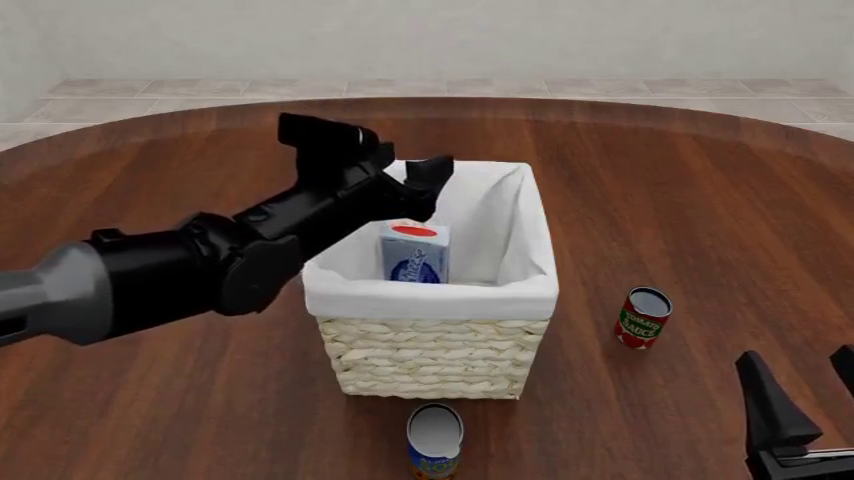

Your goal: Pick up the cream cheese box, and put it in the basket.

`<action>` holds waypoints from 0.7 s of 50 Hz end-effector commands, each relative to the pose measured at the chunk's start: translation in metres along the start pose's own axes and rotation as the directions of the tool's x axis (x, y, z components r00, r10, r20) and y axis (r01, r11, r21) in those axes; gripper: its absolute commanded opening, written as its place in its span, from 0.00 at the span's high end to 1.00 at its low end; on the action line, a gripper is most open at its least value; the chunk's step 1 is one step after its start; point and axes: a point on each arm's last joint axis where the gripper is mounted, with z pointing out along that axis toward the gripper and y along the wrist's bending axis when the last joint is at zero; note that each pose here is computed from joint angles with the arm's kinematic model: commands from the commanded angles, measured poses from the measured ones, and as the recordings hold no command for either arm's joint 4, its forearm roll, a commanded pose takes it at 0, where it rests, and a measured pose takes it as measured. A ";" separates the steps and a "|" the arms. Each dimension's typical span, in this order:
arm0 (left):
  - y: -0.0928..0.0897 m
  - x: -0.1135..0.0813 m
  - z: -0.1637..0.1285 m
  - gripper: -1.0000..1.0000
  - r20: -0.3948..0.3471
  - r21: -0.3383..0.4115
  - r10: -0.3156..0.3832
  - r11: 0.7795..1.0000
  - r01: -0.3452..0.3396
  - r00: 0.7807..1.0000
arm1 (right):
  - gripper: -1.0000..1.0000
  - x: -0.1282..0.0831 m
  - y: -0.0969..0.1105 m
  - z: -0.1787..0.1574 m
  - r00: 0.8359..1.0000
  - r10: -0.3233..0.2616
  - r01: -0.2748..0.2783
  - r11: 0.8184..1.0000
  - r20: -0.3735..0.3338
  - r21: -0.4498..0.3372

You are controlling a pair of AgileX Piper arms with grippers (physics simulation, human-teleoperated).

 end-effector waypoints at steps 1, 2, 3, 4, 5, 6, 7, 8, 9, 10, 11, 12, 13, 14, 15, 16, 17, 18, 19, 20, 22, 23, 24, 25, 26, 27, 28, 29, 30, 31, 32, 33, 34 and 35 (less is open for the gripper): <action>-0.001 -0.004 -0.004 0.00 0.006 0.002 0.005 1.000 -0.005 1.000 | 0.00 0.001 0.000 0.000 1.000 0.002 -0.002 1.000 0.000 -0.004; -0.001 -0.003 -0.005 0.00 0.006 0.001 0.005 1.000 -0.005 1.000 | 0.00 0.002 0.000 0.000 1.000 0.002 -0.002 1.000 -0.002 -0.004; -0.001 -0.003 -0.006 0.00 0.008 0.003 0.002 1.000 -0.002 1.000 | 0.00 0.003 0.000 0.000 1.000 0.001 -0.001 1.000 -0.002 -0.005; -0.001 -0.003 -0.007 0.00 0.009 0.004 0.004 1.000 -0.004 1.000 | 0.00 0.003 0.000 0.000 1.000 0.002 -0.002 1.000 -0.003 -0.005; -0.001 -0.003 -0.007 0.00 0.009 0.004 0.004 1.000 -0.004 1.000 | 0.00 0.003 0.000 0.000 1.000 0.002 -0.002 1.000 -0.003 -0.005; -0.003 -0.004 -0.010 0.00 0.012 0.009 0.006 1.000 -0.006 1.000 | 0.00 0.004 0.000 0.000 1.000 0.004 -0.004 1.000 -0.004 -0.004; -0.003 -0.004 -0.010 0.00 0.012 0.009 0.006 1.000 -0.006 1.000 | 0.00 0.004 0.000 0.000 1.000 0.004 -0.004 1.000 -0.004 -0.004; -0.003 -0.004 -0.011 0.00 0.013 0.008 0.006 1.000 -0.006 1.000 | 0.00 0.004 0.000 0.000 1.000 0.004 -0.004 1.000 -0.004 -0.004; -0.004 -0.006 -0.014 0.00 0.017 0.012 0.005 1.000 -0.006 1.000 | 0.00 0.004 0.000 0.000 1.000 0.004 -0.004 1.000 -0.004 -0.004; -0.005 -0.007 -0.015 0.00 0.020 0.014 0.007 1.000 -0.008 1.000 | 0.00 0.004 0.000 0.000 1.000 0.005 -0.005 1.000 -0.005 -0.005; -0.005 -0.009 -0.018 0.00 0.023 0.015 0.011 1.000 -0.011 1.000 | 0.00 0.004 0.000 0.000 1.000 0.005 -0.005 1.000 -0.005 -0.005; -0.007 -0.011 -0.020 0.00 0.026 0.019 0.011 1.000 -0.012 1.000 | 0.00 0.004 0.001 0.000 1.000 0.006 -0.006 1.000 -0.005 -0.006; -0.008 -0.013 -0.023 0.00 0.030 0.021 0.015 1.000 -0.016 0.999 | 0.00 0.005 0.001 0.000 1.000 0.006 -0.006 1.000 -0.006 -0.006; -0.009 -0.015 -0.027 0.00 0.036 0.026 0.016 1.000 -0.017 0.999 | 0.00 0.006 0.001 0.001 1.000 0.007 -0.008 1.000 -0.009 -0.006; -0.010 -0.017 -0.029 0.00 0.039 0.028 0.019 0.999 -0.020 0.999 | 0.00 0.006 0.001 0.001 1.000 0.008 -0.008 1.000 -0.011 -0.007; -0.010 -0.019 -0.031 0.00 0.043 0.029 0.022 0.999 -0.023 0.999 | 0.00 0.006 0.001 0.001 1.000 0.008 -0.008 1.000 -0.011 -0.008; -0.012 -0.021 -0.035 0.00 0.049 0.035 0.023 0.999 -0.024 0.999 | 0.00 0.007 0.001 0.001 1.000 0.009 -0.009 1.000 -0.011 -0.009; -0.013 -0.022 -0.037 0.00 0.051 0.035 0.024 0.999 -0.026 0.998 | 0.00 0.007 0.001 0.001 1.000 0.009 -0.009 1.000 -0.011 -0.009; -0.013 -0.022 -0.037 0.00 0.051 0.035 0.024 0.999 -0.026 0.998 | 0.00 0.007 0.001 0.001 1.000 0.009 -0.009 1.000 -0.011 -0.009; -0.014 -0.025 -0.041 0.00 0.056 0.040 0.028 0.999 -0.031 0.998 | 0.00 0.006 0.001 0.001 1.000 0.009 -0.009 1.000 -0.011 -0.011; -0.016 -0.027 -0.046 0.00 0.063 0.045 0.032 0.998 -0.035 0.998 | 0.00 0.006 0.001 0.001 1.000 0.009 -0.009 1.000 -0.011 -0.011; -0.018 -0.029 -0.049 0.00 0.066 0.050 0.034 0.998 -0.038 0.997 | 0.00 0.006 0.001 0.001 1.000 0.010 -0.010 1.000 -0.011 -0.012; -0.018 -0.030 -0.052 0.00 0.070 0.051 0.039 0.998 -0.042 0.997 | 0.00 0.006 0.001 0.001 1.000 0.010 -0.010 1.000 -0.011 -0.012; -0.021 -0.032 -0.057 0.00 0.076 0.060 0.037 0.997 -0.042 0.996 | 0.00 0.007 0.001 0.001 1.000 0.009 -0.010 1.000 -0.011 -0.012; -0.021 -0.032 -0.057 0.00 0.076 0.060 0.037 0.997 -0.042 0.996 | 0.00 0.007 0.001 0.001 1.000 0.009 -0.009 1.000 -0.011 -0.012; -0.022 -0.034 -0.061 0.00 0.082 0.064 0.045 0.997 -0.050 0.996 | 0.00 0.007 0.001 0.001 1.000 0.009 -0.009 1.000 -0.011 -0.012; -0.024 -0.037 -0.067 0.00 0.088 0.073 0.047 0.996 -0.054 0.995 | 0.00 0.007 0.001 0.001 1.000 0.010 -0.010 1.000 -0.012 -0.011; -0.025 -0.038 -0.069 0.00 0.091 0.073 0.048 0.996 -0.055 0.995 | 0.00 0.007 0.001 0.001 1.000 0.010 -0.010 1.000 -0.012 -0.012; -0.026 -0.040 -0.072 0.00 0.096 0.078 0.052 0.995 -0.060 0.994 | 0.00 0.007 0.001 0.001 1.000 0.009 -0.009 1.000 -0.012 -0.011; -0.028 -0.041 -0.077 0.00 0.102 0.084 0.056 0.994 -0.065 0.993 | 0.00 0.006 0.001 0.001 1.000 0.009 -0.009 1.000 -0.012 -0.012; -0.029 -0.043 -0.080 0.00 0.105 0.089 0.058 0.994 -0.067 0.993 | 0.00 0.006 0.001 0.001 1.000 0.009 -0.009 1.000 -0.011 -0.012; -0.029 -0.044 -0.082 0.00 0.107 0.090 0.061 0.993 -0.071 0.992 | 0.00 0.006 0.001 0.001 1.000 0.009 -0.009 1.000 -0.011 -0.012; -0.031 -0.045 -0.085 0.00 0.110 0.098 0.062 0.993 -0.073 0.992 | 0.00 0.006 0.001 0.001 1.000 0.010 -0.010 1.000 -0.011 -0.012; -0.032 -0.046 -0.089 0.00 0.116 0.099 0.067 0.992 -0.078 0.991 | 0.00 0.006 0.001 0.001 1.000 0.009 -0.009 1.000 -0.011 -0.012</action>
